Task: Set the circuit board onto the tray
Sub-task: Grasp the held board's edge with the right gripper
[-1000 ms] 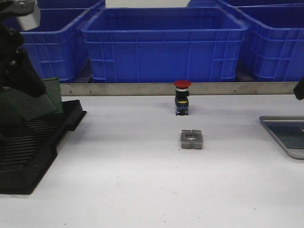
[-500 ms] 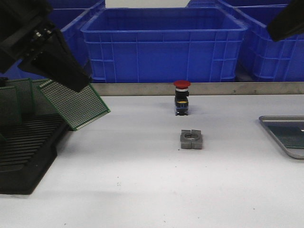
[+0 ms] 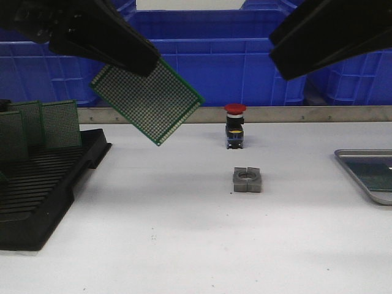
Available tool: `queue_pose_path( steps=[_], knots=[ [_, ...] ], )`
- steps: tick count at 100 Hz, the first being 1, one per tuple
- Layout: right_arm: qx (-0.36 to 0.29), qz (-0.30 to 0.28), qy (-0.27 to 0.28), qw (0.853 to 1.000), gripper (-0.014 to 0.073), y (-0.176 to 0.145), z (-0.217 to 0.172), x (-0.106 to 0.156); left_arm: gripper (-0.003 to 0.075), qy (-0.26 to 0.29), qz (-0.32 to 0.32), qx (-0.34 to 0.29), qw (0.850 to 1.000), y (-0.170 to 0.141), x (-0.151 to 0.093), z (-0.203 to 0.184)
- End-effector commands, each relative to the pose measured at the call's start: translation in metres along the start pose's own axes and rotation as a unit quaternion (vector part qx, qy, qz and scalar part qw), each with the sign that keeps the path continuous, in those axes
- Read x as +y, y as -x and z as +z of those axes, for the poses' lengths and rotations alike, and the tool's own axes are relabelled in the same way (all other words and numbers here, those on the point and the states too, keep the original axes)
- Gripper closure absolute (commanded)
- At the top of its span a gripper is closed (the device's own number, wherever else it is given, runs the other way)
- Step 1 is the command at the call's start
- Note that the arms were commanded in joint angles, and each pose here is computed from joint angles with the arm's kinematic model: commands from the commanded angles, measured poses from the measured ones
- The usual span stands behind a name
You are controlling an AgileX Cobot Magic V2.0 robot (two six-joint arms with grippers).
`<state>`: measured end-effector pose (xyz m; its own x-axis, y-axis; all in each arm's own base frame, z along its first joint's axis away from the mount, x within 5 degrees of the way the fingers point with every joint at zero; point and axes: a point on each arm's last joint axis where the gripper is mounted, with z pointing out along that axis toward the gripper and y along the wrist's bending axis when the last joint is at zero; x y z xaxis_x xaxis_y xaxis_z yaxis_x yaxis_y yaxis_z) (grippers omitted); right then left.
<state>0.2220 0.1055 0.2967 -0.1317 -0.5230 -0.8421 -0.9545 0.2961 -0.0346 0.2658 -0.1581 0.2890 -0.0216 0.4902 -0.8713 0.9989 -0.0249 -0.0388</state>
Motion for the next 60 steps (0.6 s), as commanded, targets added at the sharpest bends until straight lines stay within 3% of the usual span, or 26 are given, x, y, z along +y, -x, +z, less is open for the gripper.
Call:
queue_pose_path(
  steps=[1,21,43,60],
  knots=[
    [-0.041,-0.007,0.016,0.999,-0.0038,0.017,0.002,0.006,0.0741,-0.027,0.025,-0.061,0.997,0.029,-0.014,-0.008],
    [-0.072,0.029,0.034,0.996,-0.0038,0.026,0.031,0.009,0.0741,-0.033,0.028,-0.061,0.997,0.03,-0.016,-0.005],
    [-0.055,0.083,0.034,0.994,-0.0036,0.015,0.07,0.001,0.0741,-0.032,0.028,-0.06,0.997,0.03,-0.016,-0.005],
    [-0.073,0.128,0.037,0.988,-0.0033,0.013,0.079,-0.005,0.0741,-0.032,0.028,-0.06,0.997,0.03,-0.016,-0.005]
  ],
)
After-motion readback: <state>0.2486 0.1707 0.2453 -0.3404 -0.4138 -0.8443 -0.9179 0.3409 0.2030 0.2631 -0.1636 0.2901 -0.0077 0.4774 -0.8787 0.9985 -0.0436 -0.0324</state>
